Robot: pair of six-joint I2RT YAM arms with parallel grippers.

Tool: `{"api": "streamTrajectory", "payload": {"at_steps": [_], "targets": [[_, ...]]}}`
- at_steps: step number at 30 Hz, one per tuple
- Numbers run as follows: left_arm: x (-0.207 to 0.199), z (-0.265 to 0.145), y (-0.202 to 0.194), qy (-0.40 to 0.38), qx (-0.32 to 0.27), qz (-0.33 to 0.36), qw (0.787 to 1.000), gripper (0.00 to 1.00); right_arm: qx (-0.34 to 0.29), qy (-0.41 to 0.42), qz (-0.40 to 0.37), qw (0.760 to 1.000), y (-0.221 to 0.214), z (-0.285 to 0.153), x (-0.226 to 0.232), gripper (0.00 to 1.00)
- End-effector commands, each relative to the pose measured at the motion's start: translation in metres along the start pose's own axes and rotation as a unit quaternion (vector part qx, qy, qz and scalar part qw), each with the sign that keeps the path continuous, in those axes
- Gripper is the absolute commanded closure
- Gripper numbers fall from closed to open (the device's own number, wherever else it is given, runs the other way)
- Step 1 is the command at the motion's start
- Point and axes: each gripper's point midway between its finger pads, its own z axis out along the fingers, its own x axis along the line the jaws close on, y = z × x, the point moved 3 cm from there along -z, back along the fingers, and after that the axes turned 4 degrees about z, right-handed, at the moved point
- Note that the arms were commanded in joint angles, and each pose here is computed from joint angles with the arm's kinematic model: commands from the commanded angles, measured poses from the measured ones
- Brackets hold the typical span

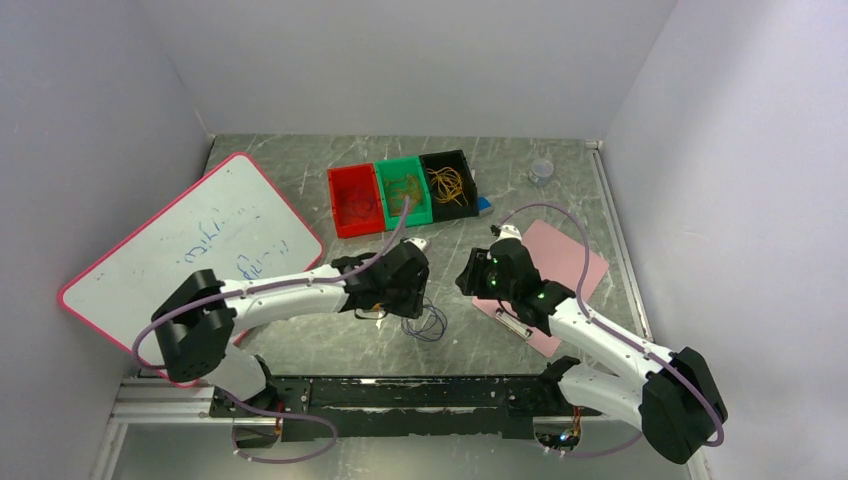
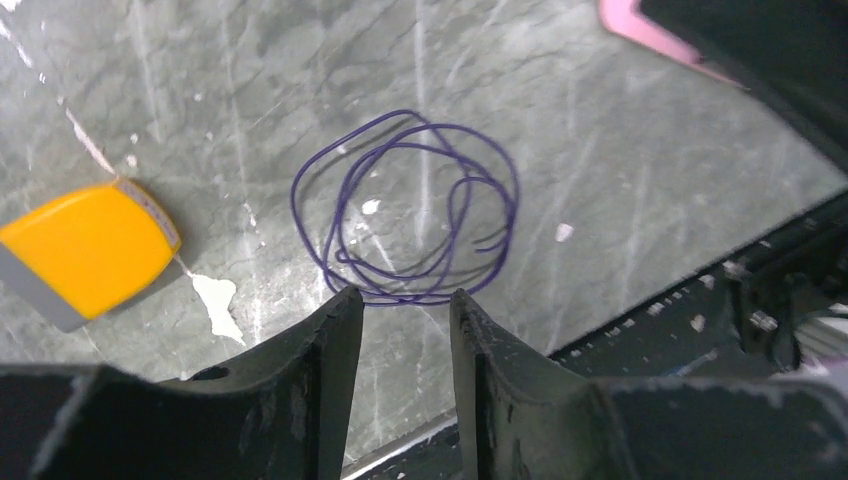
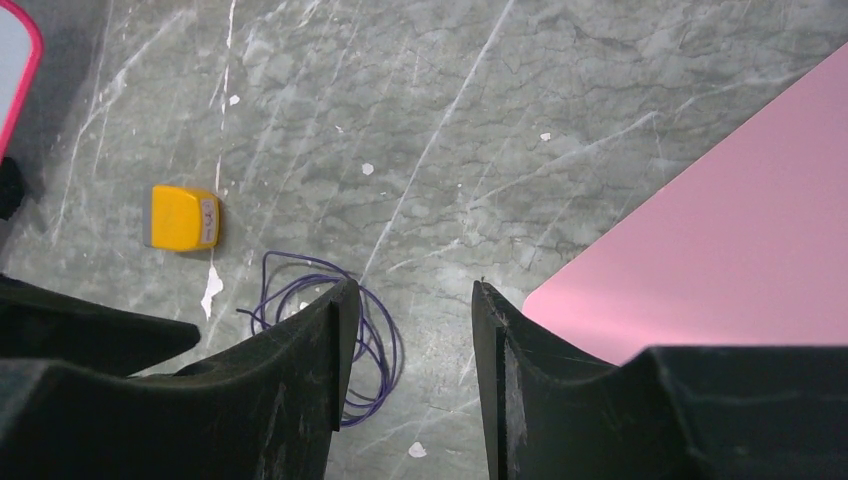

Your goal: Untangle the cables

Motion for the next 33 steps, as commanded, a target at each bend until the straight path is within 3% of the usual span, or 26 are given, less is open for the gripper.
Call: {"api": "streamTrajectory", "payload": {"at_steps": [1,6,20,30,33], "targets": [[0.010,0.013,-0.011,0.086,0.000,-0.035,0.996,0.57,-0.015,0.005,0.001,1.000,0.006,-0.002,0.002,0.51],[0.019,0.024,-0.027,0.135,0.016,-0.026,0.990,0.57,-0.013,0.007,-0.004,1.000,0.005,-0.001,0.002,0.51],[0.020,0.042,-0.021,0.138,-0.017,-0.014,0.990,0.63,-0.001,0.014,-0.003,1.000,0.003,0.003,0.006,0.51],[0.029,0.049,-0.016,0.166,-0.030,0.015,0.986,0.91,0.002,0.018,0.000,1.000,0.003,0.004,0.007,0.51],[0.031,0.039,-0.005,0.184,-0.048,0.023,0.982,0.93,0.000,0.020,-0.002,1.000,0.005,0.004,0.009,0.51]]}}
